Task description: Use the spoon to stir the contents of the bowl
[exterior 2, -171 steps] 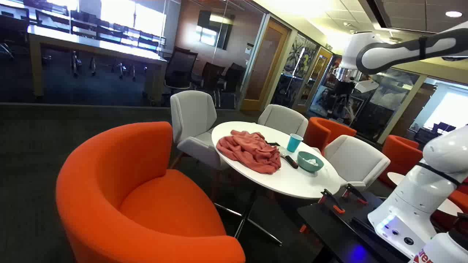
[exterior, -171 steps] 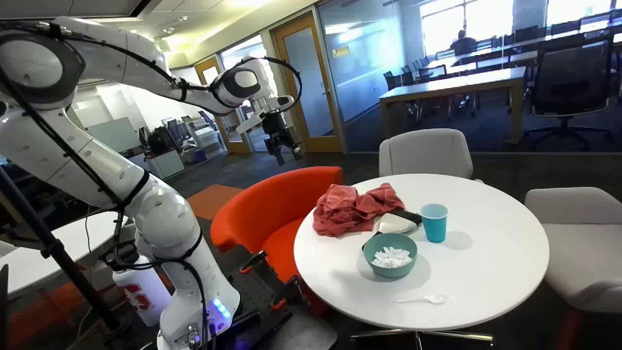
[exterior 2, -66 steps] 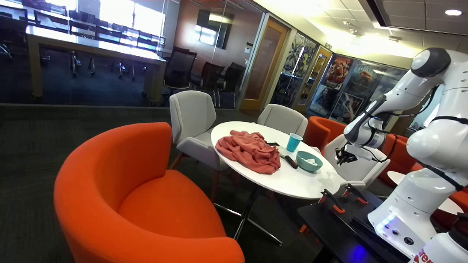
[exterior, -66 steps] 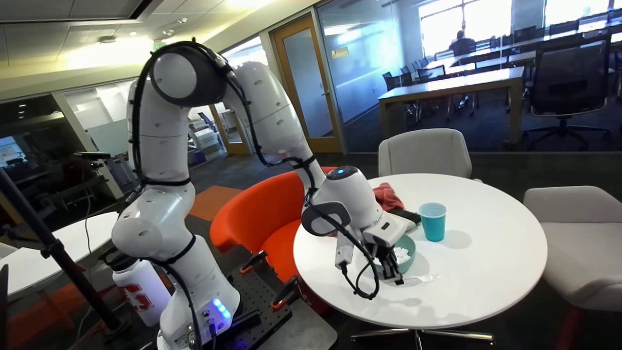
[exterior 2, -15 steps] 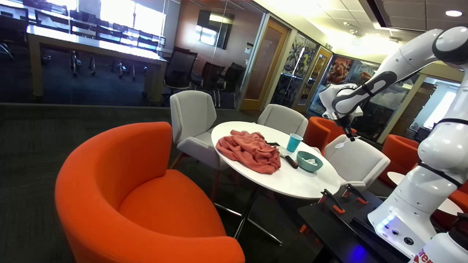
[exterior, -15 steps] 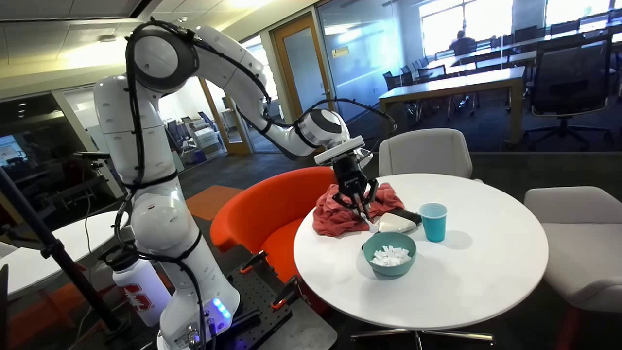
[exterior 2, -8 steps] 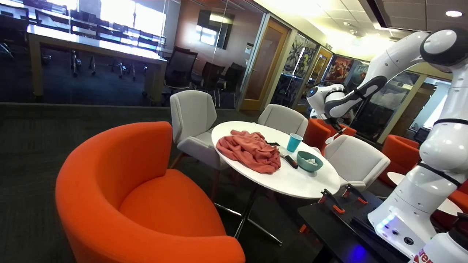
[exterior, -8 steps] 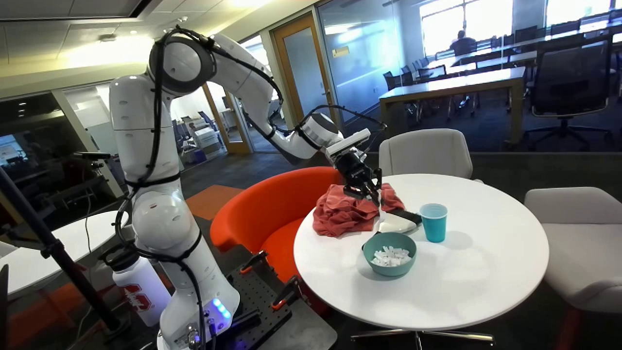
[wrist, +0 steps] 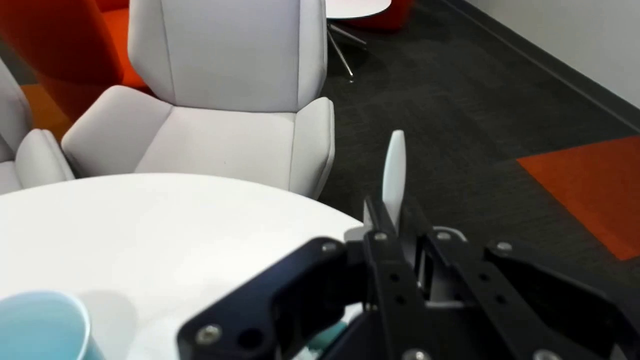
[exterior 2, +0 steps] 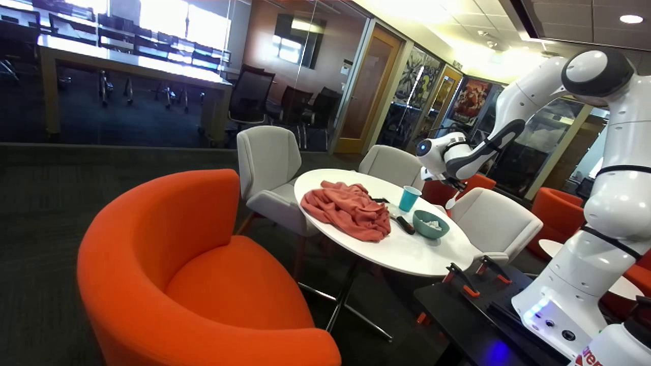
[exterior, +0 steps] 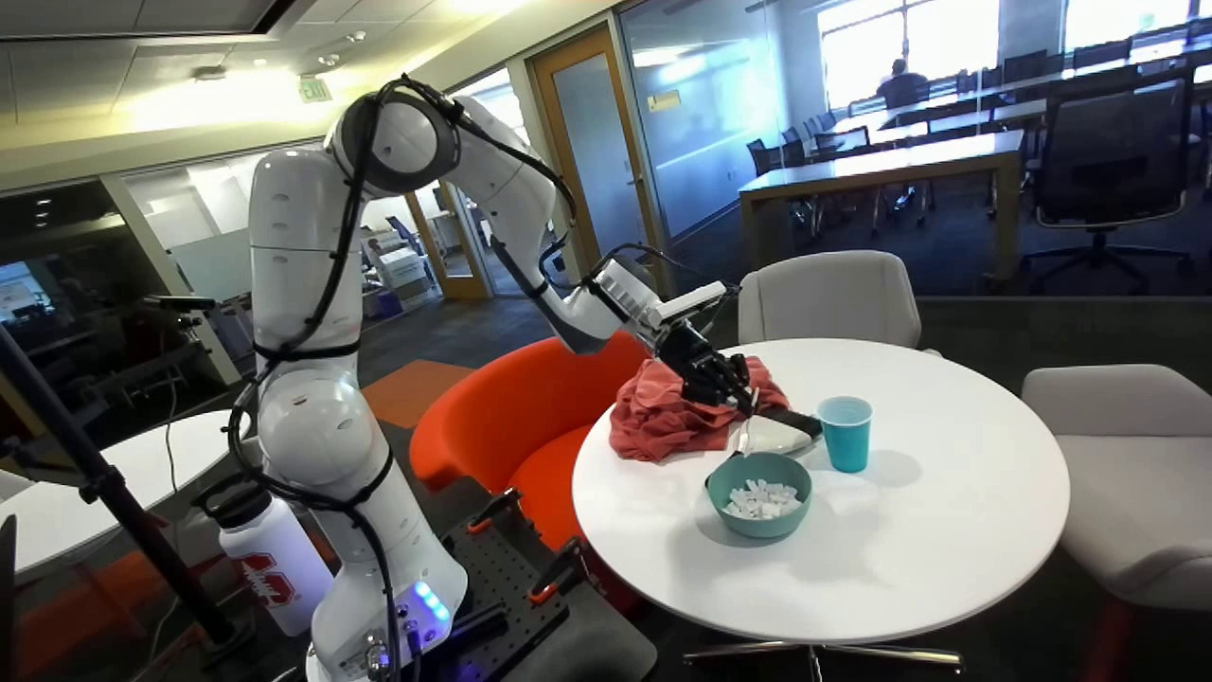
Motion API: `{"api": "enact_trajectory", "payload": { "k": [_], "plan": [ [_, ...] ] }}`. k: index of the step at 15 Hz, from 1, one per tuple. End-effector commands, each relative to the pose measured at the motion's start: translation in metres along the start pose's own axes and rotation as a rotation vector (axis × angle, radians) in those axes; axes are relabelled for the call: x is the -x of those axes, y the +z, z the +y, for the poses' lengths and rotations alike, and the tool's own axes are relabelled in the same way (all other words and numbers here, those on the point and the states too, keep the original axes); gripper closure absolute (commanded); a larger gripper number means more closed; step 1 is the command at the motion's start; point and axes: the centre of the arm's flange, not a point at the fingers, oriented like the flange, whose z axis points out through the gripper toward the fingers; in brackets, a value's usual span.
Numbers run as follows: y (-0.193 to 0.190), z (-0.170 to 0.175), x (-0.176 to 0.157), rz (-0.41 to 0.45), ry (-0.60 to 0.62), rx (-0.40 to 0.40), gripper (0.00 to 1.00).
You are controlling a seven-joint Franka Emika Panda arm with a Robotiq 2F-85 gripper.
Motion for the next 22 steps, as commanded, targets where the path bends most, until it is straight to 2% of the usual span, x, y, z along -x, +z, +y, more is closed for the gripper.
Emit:
{"api": "enact_trajectory", "payload": {
  "k": [1, 6, 7, 12, 13, 16, 22],
  "plan": [
    [0.003, 0.005, -0.030, 0.024, -0.024, 0.057, 0.97],
    [0.015, 0.000, -0.058, 0.035, -0.037, 0.023, 0.97],
    [0.011, -0.006, -0.053, 0.032, -0.062, 0.018, 0.89],
    [0.014, -0.005, -0.060, 0.032, -0.058, 0.012, 0.89],
    [0.013, -0.003, -0.060, 0.007, -0.036, 0.013, 0.97],
    [0.012, -0.003, -0.072, -0.016, 0.000, 0.029, 0.97],
    [0.018, -0.006, -0.106, 0.007, 0.044, 0.035, 0.97]
  ]
}}
